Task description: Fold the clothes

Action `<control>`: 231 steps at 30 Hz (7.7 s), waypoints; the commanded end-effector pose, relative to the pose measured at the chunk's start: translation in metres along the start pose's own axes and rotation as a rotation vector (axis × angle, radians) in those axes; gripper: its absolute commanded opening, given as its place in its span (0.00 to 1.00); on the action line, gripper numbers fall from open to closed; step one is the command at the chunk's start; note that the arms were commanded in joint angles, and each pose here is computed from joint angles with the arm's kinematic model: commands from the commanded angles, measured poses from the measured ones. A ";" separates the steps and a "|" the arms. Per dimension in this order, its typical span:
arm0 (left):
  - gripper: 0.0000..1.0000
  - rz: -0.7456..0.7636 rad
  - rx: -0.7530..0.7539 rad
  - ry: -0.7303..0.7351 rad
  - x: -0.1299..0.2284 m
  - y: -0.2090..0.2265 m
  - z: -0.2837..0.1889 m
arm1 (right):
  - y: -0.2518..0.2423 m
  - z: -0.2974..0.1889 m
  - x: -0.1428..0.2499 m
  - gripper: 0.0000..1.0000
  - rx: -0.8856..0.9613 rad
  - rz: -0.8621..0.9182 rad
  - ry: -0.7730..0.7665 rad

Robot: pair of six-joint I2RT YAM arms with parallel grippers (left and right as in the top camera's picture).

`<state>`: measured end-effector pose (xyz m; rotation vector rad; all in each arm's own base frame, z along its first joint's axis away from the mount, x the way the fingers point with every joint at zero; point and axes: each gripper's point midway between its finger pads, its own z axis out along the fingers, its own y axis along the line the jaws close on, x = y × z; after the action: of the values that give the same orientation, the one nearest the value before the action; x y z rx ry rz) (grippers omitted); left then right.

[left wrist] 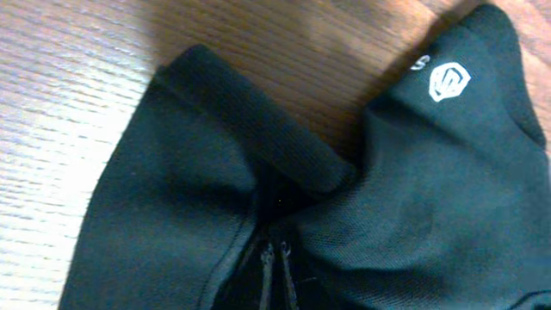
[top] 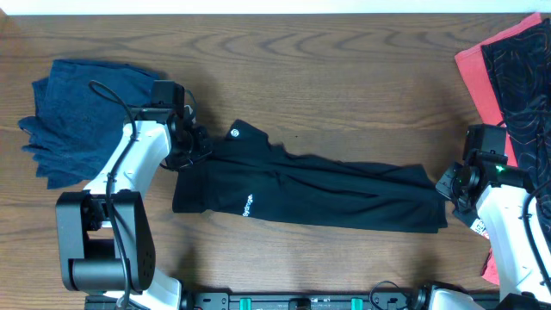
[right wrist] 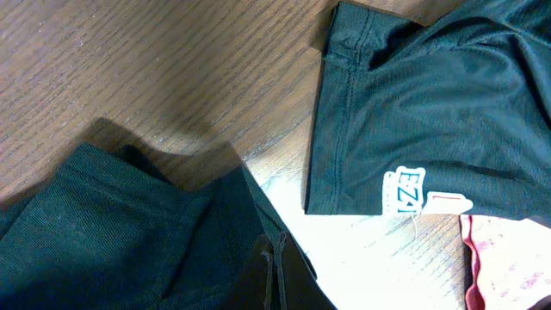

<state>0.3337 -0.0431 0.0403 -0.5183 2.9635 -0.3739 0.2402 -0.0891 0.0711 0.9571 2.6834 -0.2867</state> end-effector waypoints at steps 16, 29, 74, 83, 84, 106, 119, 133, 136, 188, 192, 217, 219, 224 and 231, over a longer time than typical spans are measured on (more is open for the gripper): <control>0.06 0.089 0.035 -0.198 -0.021 -0.013 -0.055 | 0.016 0.013 -0.007 0.01 -0.056 -0.025 0.008; 0.06 0.121 0.112 -0.398 -0.066 -0.034 -0.071 | 0.019 0.012 -0.030 0.01 -0.070 0.010 -0.082; 0.56 0.155 0.228 -0.339 -0.049 -0.058 -0.048 | -0.003 0.017 0.000 0.01 -0.028 0.044 0.060; 0.66 0.149 0.207 -0.280 -0.054 -0.055 -0.004 | -0.003 0.017 0.000 0.01 -0.027 0.044 0.060; 0.66 0.150 0.206 -0.277 -0.055 -0.055 0.000 | -0.003 0.017 0.000 0.01 -0.028 0.044 0.060; 0.08 0.202 0.190 -0.174 -0.038 -0.068 0.068 | -0.003 0.017 0.000 0.01 -0.028 0.044 0.059; 0.06 0.250 0.320 -0.264 -0.037 -0.100 -0.007 | -0.003 0.017 0.000 0.01 -0.028 0.044 0.059; 0.06 0.198 0.188 -0.098 0.051 -0.058 -0.078 | -0.003 0.017 0.000 0.01 -0.027 0.043 0.059; 0.06 0.188 0.144 -0.062 0.064 -0.047 -0.081 | -0.003 0.017 0.000 0.01 -0.028 0.039 0.060; 0.06 0.169 -0.010 -0.208 0.059 -0.017 -0.111 | 0.004 0.016 0.015 0.11 -0.078 -0.017 0.128; 0.06 0.168 -0.012 -0.202 0.061 -0.016 -0.111 | 0.004 0.021 0.018 0.10 -0.070 -0.022 0.148; 0.06 0.153 -0.124 -0.192 0.065 0.005 -0.111 | 0.050 0.037 0.013 0.36 -0.286 -0.059 0.181; 0.06 0.139 -0.122 -0.194 0.065 0.005 -0.111 | 0.054 0.036 0.014 0.44 -0.307 -0.059 0.187; 0.06 0.128 -0.117 -0.202 0.063 0.004 -0.112 | 0.053 0.037 0.016 0.45 -0.307 -0.060 0.195; 0.06 0.128 -0.117 -0.203 0.063 0.004 -0.112 | 0.050 0.043 0.028 0.44 -0.292 -0.061 0.234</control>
<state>0.2558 -0.0416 0.1401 -0.3378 2.8309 -0.1601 0.2700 -0.0481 0.0278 0.8548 2.8166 0.2005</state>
